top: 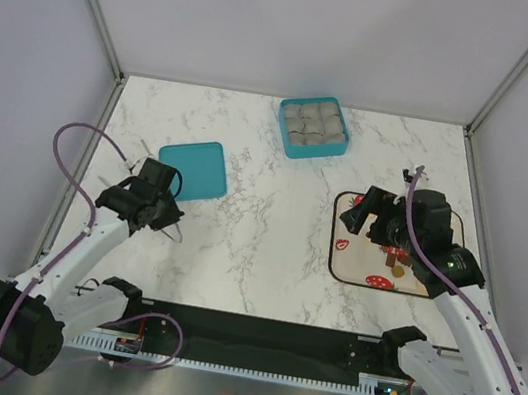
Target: Pack the chocolate
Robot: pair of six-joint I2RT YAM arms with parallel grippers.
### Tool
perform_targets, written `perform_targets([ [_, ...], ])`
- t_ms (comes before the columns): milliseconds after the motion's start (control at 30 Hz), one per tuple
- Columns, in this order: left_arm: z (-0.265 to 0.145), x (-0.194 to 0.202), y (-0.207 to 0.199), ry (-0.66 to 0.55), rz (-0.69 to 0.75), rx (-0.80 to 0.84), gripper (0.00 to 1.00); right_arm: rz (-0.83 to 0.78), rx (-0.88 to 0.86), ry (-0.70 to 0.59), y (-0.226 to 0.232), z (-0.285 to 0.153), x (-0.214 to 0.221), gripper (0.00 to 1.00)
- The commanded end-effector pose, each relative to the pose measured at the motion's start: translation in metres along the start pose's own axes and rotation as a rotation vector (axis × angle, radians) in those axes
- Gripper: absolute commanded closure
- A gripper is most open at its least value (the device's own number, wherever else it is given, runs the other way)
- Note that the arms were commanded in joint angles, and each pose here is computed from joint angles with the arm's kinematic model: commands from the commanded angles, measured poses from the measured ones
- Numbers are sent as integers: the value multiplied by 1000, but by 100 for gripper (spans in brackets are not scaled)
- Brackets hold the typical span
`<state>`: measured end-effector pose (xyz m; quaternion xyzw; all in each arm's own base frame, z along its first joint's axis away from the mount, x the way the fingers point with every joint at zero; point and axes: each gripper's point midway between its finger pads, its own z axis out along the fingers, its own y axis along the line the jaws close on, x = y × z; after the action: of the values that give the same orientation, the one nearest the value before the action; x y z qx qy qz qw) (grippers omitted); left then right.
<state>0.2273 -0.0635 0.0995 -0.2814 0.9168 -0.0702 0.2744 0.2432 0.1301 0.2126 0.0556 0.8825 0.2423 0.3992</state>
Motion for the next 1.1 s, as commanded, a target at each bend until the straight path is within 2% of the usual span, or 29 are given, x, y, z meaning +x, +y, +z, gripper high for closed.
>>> perform_targets([
  [0,-20,-1,-36,-34,59,66,98,-1,-34,-50,11,-14,-14,8],
  [233,-44,56,-151,76,269,213,98,-6,-34,-59,11,-20,-15,8],
  [267,-38,77,-160,108,326,200,98,-8,-29,-51,10,-20,-13,8],
  [400,-30,108,-199,148,402,205,98,-16,-15,-51,5,-23,-9,7],
  [600,4,147,-222,235,476,162,98,-39,8,-67,0,-30,-9,7],
  [767,22,165,-233,290,505,158,98,-36,8,-79,-2,-35,-7,7],
  [1067,46,194,-231,390,520,132,98,-40,46,-74,-9,-30,-7,6],
])
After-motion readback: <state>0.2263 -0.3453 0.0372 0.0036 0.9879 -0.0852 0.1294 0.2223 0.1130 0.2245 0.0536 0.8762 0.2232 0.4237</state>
